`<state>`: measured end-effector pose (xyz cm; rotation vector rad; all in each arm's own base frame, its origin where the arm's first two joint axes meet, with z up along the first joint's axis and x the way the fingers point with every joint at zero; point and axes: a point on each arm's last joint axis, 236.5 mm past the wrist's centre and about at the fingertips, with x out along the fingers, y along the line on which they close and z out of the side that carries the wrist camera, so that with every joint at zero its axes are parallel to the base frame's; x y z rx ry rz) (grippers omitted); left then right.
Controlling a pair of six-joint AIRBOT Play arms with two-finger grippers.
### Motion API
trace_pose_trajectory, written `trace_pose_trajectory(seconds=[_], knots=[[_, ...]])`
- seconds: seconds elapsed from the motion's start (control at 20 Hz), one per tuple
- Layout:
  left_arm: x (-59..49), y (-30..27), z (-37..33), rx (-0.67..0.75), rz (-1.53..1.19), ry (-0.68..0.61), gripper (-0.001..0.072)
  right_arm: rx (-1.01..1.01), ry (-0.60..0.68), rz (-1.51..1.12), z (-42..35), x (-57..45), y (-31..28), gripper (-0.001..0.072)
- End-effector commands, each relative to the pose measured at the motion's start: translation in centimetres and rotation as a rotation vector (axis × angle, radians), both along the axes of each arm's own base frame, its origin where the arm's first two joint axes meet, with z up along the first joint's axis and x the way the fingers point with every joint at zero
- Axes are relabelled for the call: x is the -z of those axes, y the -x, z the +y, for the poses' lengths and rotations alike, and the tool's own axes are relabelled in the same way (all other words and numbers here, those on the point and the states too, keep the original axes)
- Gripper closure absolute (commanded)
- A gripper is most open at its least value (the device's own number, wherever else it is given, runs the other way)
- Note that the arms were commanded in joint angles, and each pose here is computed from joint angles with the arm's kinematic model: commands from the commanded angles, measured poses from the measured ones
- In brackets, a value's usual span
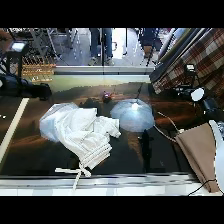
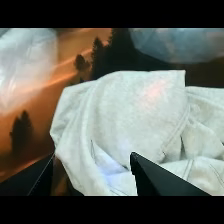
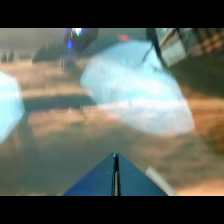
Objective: Fold the clothes and pants, and hang the long-sleeved shirts on hangers.
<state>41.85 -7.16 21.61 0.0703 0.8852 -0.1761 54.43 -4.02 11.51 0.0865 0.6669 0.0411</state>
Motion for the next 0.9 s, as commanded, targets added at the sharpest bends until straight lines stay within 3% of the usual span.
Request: trace_pose_trajectory(seconds=[0.0, 0.1, 0.25, 0.55, 0.7, 0.75, 0.8, 0.85], knots=[[3.5, 2.9, -2.9, 0.067, 0.124, 0.107, 0.023, 0.056, -0.039, -0.125, -0.6, -2.4, -1.8, 0.0683], [6.5, 5.5, -3.7, 0.055, 0.177, 0.174, 0.0214, 0.101, -0.228, -0.089, 1.2, -2.5, -1.2, 0.0683], [14.4, 11.0, -3.2, -0.073, 0.377, 0.229, -0.0008, 0.098, -0.279, -0.102, 1.9, -3.7, -0.9, 0.0683], [24.3, 15.5, -6.3, -0.186, 0.516, 0.453, -0.0008, 0.074, -0.303, -0.118, 2.9, -6.1, 0.4, 0.068], [27.0, 16.3, -6.9, -0.202, 0.59, 0.446, -0.0009, 0.064, -0.326, -0.105, 3.5, -6.3, 0.9, 0.0678], [27.8, 16.3, -7.4, -0.201, 0.609, 0.441, -0.0008, 0.042, -0.338, -0.062, 4.2, -5.5, 1.4, 0.0605], [28.5, 15.8, -7.8, -0.203, 0.601, 0.442, -0.0009, 0.015, -0.344, -0.006, 5.1, -4.5, 2.2, 0.0436], [28.9, 14.7, -8.2, -0.21, 0.567, 0.452, -0.0009, -0.047, -0.337, 0.087, 6.5, -2.8, 3.6, 0.0335]])
